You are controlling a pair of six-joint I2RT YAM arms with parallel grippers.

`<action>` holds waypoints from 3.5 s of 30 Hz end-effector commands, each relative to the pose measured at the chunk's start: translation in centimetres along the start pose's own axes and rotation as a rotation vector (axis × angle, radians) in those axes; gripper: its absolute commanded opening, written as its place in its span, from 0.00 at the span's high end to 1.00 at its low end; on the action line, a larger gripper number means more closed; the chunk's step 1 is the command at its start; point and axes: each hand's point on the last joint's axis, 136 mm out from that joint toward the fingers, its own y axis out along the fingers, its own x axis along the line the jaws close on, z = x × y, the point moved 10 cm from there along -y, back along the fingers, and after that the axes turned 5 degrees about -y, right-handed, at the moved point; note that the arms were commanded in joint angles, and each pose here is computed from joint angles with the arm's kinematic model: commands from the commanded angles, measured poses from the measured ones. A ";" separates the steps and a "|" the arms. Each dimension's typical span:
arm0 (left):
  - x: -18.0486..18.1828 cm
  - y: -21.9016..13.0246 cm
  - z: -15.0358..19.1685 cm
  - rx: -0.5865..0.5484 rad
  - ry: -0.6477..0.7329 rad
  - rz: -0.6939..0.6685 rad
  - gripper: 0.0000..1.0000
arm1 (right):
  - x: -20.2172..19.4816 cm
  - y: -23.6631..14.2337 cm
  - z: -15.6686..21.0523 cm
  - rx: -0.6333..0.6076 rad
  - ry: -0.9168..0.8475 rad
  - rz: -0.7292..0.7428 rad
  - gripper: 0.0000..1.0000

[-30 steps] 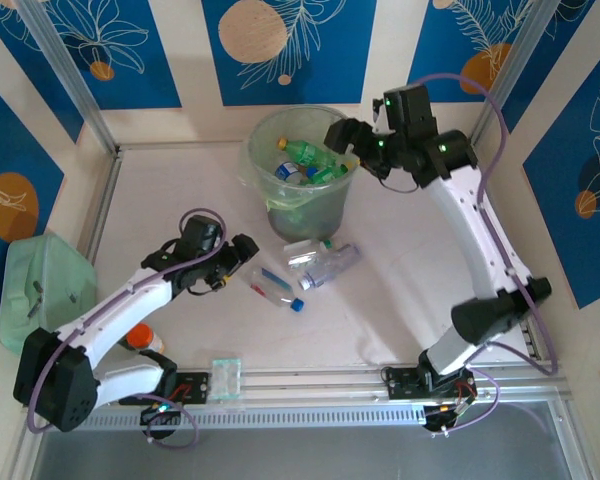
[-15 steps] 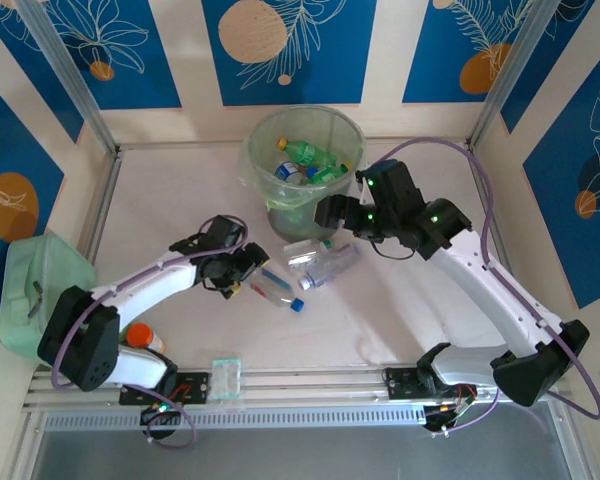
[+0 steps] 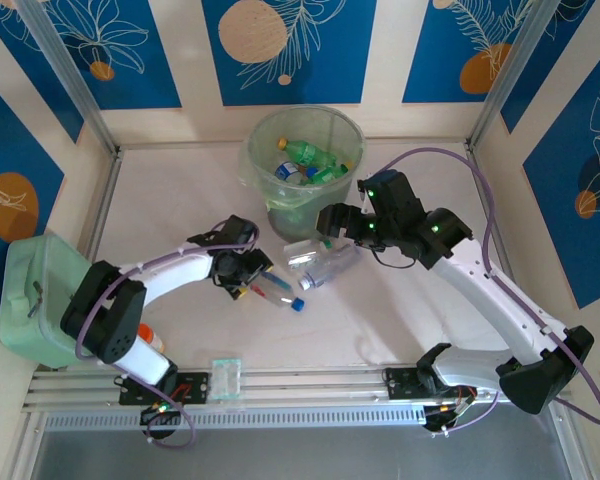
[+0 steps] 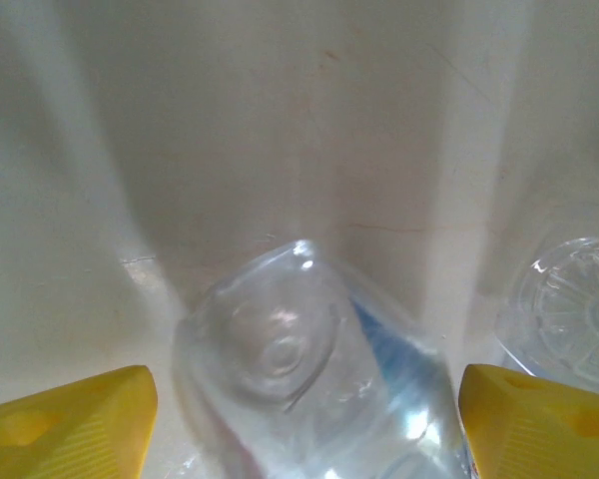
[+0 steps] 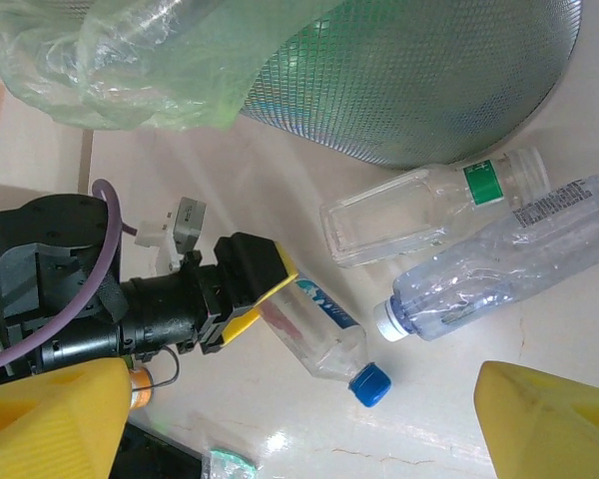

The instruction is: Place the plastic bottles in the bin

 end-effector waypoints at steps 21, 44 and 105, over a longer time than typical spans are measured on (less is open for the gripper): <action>-3.4 -5.4 1.2 0.071 0.265 0.344 0.49 | 2.9 -1.4 -0.1 0.019 -0.143 -0.110 0.12; -8.5 -22.3 2.3 0.054 0.836 0.829 0.48 | 9.3 -0.2 1.6 0.134 -0.443 -0.235 0.02; -1.8 -21.5 -1.2 -0.323 0.393 0.764 0.09 | 6.7 6.6 -16.4 -0.333 0.243 -0.194 0.41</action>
